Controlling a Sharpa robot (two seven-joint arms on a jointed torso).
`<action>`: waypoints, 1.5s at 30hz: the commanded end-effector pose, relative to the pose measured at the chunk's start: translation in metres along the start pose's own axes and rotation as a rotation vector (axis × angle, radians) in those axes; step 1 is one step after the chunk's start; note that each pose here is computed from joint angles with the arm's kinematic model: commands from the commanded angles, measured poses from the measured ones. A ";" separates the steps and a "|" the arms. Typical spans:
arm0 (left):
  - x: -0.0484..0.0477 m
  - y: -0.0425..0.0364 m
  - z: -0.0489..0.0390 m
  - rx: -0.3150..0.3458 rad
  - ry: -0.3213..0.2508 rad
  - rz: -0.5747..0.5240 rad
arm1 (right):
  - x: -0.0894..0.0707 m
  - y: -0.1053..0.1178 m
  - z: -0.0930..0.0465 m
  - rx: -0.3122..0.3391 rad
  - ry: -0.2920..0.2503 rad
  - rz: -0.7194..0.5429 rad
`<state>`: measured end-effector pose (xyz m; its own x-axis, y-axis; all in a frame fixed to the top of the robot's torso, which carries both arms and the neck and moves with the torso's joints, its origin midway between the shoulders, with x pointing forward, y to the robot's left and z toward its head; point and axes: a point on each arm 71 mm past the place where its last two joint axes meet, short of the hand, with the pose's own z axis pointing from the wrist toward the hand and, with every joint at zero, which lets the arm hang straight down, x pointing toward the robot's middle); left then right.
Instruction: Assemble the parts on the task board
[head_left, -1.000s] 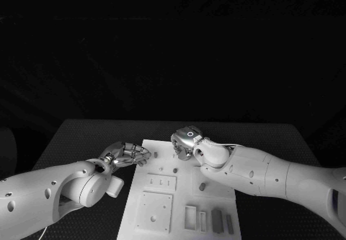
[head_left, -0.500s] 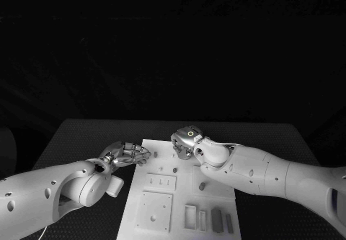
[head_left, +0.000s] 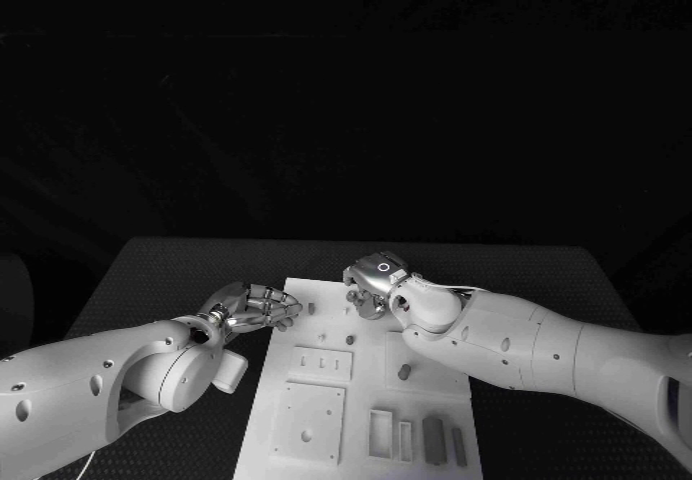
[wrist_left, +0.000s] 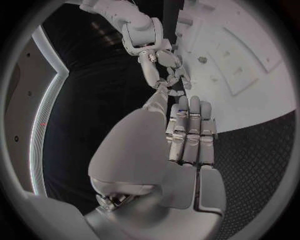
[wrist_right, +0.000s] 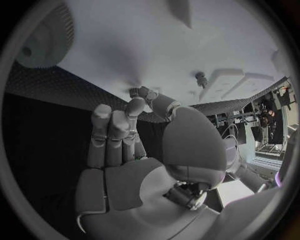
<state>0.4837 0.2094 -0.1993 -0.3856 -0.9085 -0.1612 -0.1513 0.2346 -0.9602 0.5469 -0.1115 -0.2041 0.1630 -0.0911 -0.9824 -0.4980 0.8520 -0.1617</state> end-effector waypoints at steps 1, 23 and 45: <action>0.0012 -0.0013 0.0003 0.009 0.012 0.002 | -0.001 -0.001 -0.004 -0.008 -0.003 0.010; -0.0182 0.0022 0.0013 0.010 -0.034 0.010 | -0.046 -0.076 -0.061 0.035 0.029 0.327; -0.0153 0.0024 0.0035 0.006 -0.019 0.009 | -0.010 -0.101 -0.059 0.113 0.148 0.257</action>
<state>0.4930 0.2264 -0.2010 -0.3477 -0.9202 -0.1797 -0.1538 0.2451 -0.9572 0.5452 -0.2283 -0.1803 -0.0600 0.0747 -0.9954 -0.3959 0.9136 0.0924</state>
